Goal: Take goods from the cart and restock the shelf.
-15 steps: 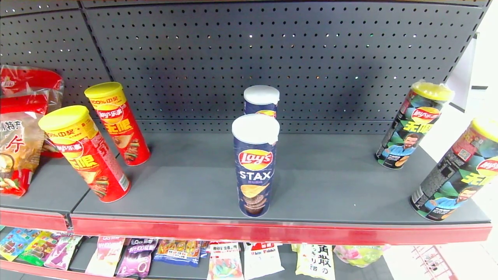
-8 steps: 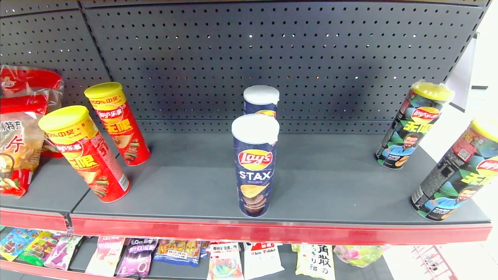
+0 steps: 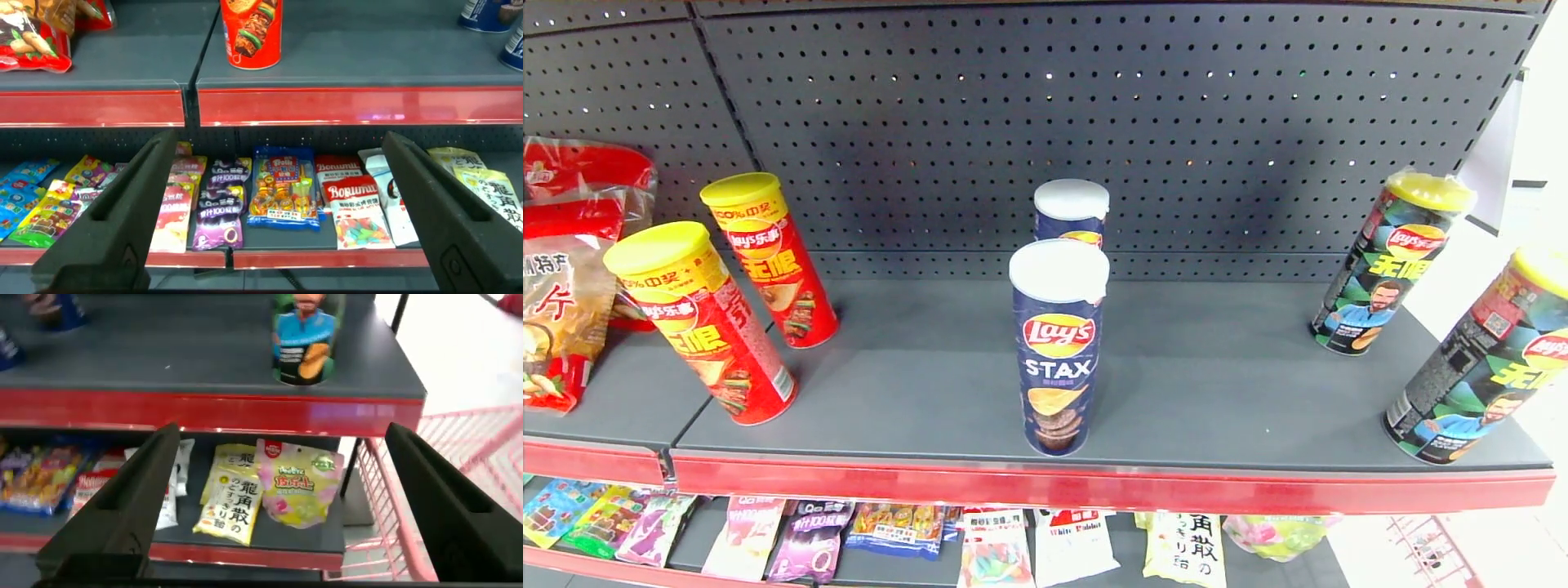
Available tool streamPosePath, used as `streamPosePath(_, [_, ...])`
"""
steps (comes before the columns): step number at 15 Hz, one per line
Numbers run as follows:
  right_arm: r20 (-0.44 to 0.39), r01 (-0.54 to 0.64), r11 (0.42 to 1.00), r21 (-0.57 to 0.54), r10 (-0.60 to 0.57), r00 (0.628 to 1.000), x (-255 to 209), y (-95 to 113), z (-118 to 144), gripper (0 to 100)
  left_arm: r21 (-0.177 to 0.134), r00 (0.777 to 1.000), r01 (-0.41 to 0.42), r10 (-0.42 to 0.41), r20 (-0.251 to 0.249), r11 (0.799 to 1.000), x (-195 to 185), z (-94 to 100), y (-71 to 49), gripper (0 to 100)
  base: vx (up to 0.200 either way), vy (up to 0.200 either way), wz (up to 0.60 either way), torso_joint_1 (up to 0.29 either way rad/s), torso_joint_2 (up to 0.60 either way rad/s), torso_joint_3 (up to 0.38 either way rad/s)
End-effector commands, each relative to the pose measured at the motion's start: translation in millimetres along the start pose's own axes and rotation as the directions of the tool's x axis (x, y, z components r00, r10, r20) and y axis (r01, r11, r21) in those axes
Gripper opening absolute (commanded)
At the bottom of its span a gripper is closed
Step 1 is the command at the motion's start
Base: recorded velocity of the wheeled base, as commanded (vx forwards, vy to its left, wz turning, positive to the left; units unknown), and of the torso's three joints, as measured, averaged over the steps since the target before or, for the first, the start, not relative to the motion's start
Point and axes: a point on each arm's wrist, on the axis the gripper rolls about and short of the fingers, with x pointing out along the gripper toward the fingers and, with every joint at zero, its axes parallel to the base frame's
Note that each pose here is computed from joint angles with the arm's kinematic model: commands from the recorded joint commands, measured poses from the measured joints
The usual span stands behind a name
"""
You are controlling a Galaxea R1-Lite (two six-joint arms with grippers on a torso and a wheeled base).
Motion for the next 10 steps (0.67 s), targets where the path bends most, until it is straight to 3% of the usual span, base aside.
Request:
streamPosePath(1, [0.001, -0.027, 0.999, -0.040, 0.027, 1.000, 0.6, 0.6, -0.9, 100, 0.000, 1.000, -0.001, 0.001, 0.000, 1.000, 0.0, 0.0, 0.0, 100, 0.000, 0.000, 0.00, 0.000, 0.00, 0.000])
streamPosePath(5, [-0.002, -0.154, 0.987, -0.048, 0.154, 0.988, 0.9, 3.4, -2.0, 100, 0.002, 1.000, -0.001, 0.001, 0.000, 1.000, 0.0, 0.0, 0.0, 100, 0.000, 0.000, 0.00, 0.000, 0.00, 0.000])
streamPosePath(10, [0.024, -0.052, 0.998, -0.026, 0.053, 0.998, 2.0, 1.1, -1.9, 100, 0.000, 1.000, -0.001, 0.001, 0.000, 1.000, 0.0, 0.0, 0.0, 100, 0.000, 0.000, 0.00, 0.000, 0.00, 0.000])
